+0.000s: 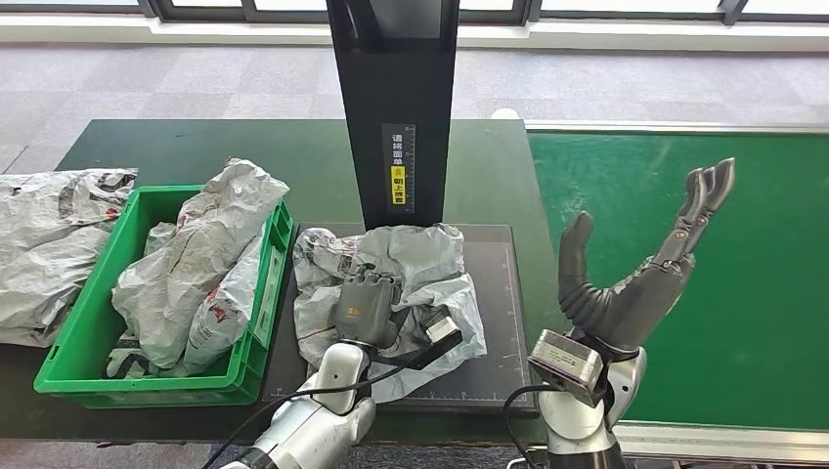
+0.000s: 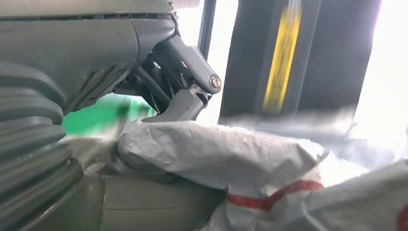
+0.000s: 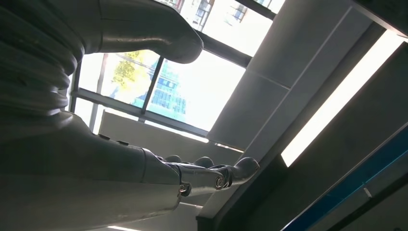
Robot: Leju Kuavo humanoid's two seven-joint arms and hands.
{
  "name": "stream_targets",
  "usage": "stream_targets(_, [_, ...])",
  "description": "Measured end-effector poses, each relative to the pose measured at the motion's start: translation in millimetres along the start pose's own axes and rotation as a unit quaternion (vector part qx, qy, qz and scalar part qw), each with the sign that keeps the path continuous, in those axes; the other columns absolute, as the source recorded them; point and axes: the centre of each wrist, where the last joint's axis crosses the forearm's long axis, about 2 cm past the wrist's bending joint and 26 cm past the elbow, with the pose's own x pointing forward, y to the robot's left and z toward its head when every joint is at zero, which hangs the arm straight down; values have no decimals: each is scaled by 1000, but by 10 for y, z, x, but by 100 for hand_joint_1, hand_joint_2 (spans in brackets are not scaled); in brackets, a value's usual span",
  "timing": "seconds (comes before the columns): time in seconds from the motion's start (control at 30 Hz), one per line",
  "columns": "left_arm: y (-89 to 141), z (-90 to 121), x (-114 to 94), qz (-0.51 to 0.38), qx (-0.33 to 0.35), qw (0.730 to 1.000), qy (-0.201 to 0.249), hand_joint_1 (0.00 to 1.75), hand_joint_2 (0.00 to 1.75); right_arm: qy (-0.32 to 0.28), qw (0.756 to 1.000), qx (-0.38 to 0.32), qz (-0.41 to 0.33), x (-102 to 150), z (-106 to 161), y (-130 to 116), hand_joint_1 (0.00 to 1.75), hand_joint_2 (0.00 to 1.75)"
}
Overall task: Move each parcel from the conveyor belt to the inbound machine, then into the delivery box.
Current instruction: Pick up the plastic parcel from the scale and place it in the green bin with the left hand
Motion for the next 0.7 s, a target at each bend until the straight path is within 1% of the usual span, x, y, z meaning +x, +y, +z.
stream_targets(0.1, [269,-74,-39,18,80,997,0,175,175,2,1000,-2,-2,-1,0,0,0,175])
stream_targets(0.23, [586,-131,-142,29,158,987,3,175,175,5,1000,-4,-5,-2,0,1,0,175])
stream_targets(0.3, [798,-153,-199,29,206,978,-17,175,175,6,1000,-5,-6,-3,1,1,0,175])
stream_targets(0.4, [1222,-159,-364,25,299,951,-75,175,175,7,1000,-5,-7,-4,3,2,0,175])
stream_targets(0.47, [1429,-124,-504,25,345,934,-87,175,175,7,1000,-4,-6,-4,3,3,0,175])
stream_targets(0.57, [1628,-62,-653,21,388,918,-81,175,175,6,1000,-4,-5,-4,4,3,0,175])
stream_targets(0.7, [1793,8,-777,9,421,904,-74,175,175,6,1000,-3,-5,-4,4,3,0,175])
